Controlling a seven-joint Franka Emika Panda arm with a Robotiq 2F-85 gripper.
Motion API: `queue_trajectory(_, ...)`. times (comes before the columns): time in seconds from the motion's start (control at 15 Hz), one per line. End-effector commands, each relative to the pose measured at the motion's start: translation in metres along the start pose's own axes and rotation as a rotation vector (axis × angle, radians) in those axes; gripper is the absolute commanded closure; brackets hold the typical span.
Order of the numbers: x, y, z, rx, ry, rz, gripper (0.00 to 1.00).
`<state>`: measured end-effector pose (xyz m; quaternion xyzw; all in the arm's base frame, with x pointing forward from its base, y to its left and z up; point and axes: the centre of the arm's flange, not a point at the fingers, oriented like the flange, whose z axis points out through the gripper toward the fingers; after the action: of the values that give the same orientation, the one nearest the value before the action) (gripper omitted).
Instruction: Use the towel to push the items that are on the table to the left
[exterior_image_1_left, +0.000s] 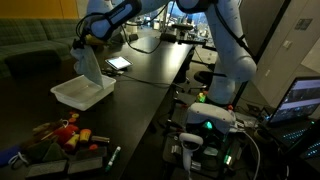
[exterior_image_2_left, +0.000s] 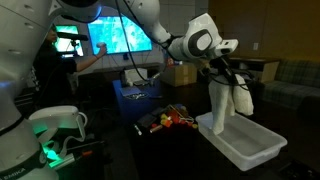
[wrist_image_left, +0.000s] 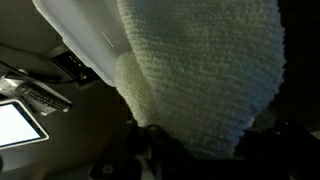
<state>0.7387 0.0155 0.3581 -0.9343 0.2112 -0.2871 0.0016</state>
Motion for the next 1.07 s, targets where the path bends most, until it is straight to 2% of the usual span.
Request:
queue_trajectory(0.0, 0.037, -0.025, 0.031, 0.033, 0.055, 0.01, 1.0)
queue_trajectory(0.13, 0.042, -0.03, 0.047, 0.026, 0.069, 0.009, 0.99)
queue_trajectory(0.2, 0.044, -0.032, 0.053, 0.025, 0.066, 0.004, 0.74)
queue_trajectory(0.33, 0.045, -0.034, 0.064, 0.018, 0.069, -0.014, 0.71)
queue_trajectory(0.6, 0.045, -0.031, 0.071, -0.001, 0.068, -0.043, 0.39)
queue_trajectory(0.73, 0.041, -0.025, 0.063, -0.022, 0.034, -0.061, 0.24)
queue_trajectory(0.93, 0.032, -0.01, 0.029, -0.035, -0.031, -0.107, 0.02)
queue_trajectory(1.0, 0.029, -0.006, 0.018, -0.04, -0.051, -0.126, 0.0)
